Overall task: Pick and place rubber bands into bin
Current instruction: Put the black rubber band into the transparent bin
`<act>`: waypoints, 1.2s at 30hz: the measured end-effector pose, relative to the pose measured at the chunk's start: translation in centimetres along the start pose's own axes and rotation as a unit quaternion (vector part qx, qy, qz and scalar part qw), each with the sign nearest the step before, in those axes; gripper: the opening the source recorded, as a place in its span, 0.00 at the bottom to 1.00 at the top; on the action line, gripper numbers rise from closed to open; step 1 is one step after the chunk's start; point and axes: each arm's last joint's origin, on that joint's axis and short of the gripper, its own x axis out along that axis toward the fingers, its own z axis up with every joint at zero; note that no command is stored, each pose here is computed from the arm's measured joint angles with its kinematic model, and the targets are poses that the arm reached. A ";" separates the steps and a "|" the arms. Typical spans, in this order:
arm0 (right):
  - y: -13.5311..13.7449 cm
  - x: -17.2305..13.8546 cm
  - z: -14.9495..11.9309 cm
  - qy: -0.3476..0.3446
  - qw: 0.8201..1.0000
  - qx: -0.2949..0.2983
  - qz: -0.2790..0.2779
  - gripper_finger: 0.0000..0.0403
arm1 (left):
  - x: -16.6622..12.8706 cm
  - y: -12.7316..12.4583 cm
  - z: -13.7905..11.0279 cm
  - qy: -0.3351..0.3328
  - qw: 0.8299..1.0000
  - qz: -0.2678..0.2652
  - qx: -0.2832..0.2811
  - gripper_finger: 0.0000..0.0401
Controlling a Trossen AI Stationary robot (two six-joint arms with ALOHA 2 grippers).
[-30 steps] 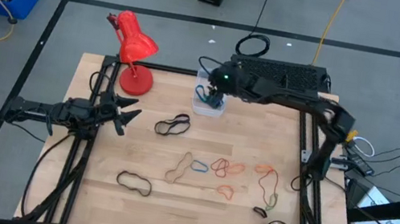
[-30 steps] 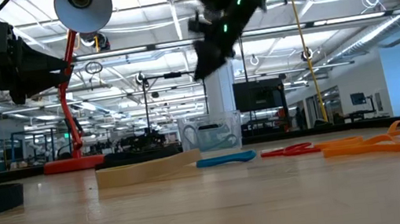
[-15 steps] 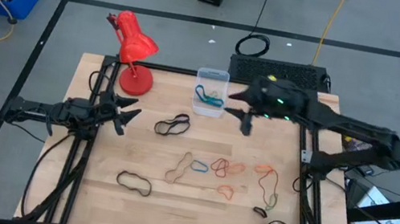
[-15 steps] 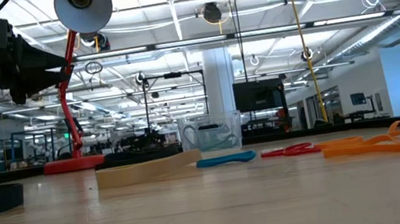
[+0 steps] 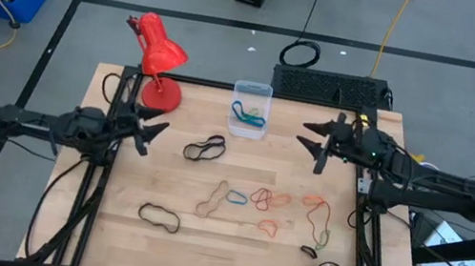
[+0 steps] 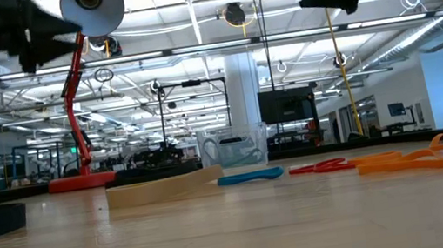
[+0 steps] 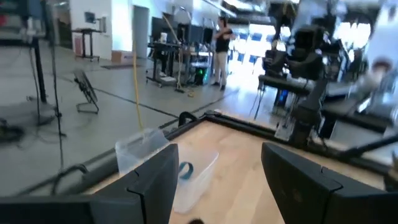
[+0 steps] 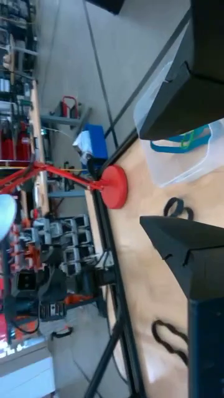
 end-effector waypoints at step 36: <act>-0.1 -0.4 -1.0 0.049 0.999 -0.009 -0.001 0.52 | 21.1 -3.7 -4.5 0.600 0.780 0.162 0.074 0.59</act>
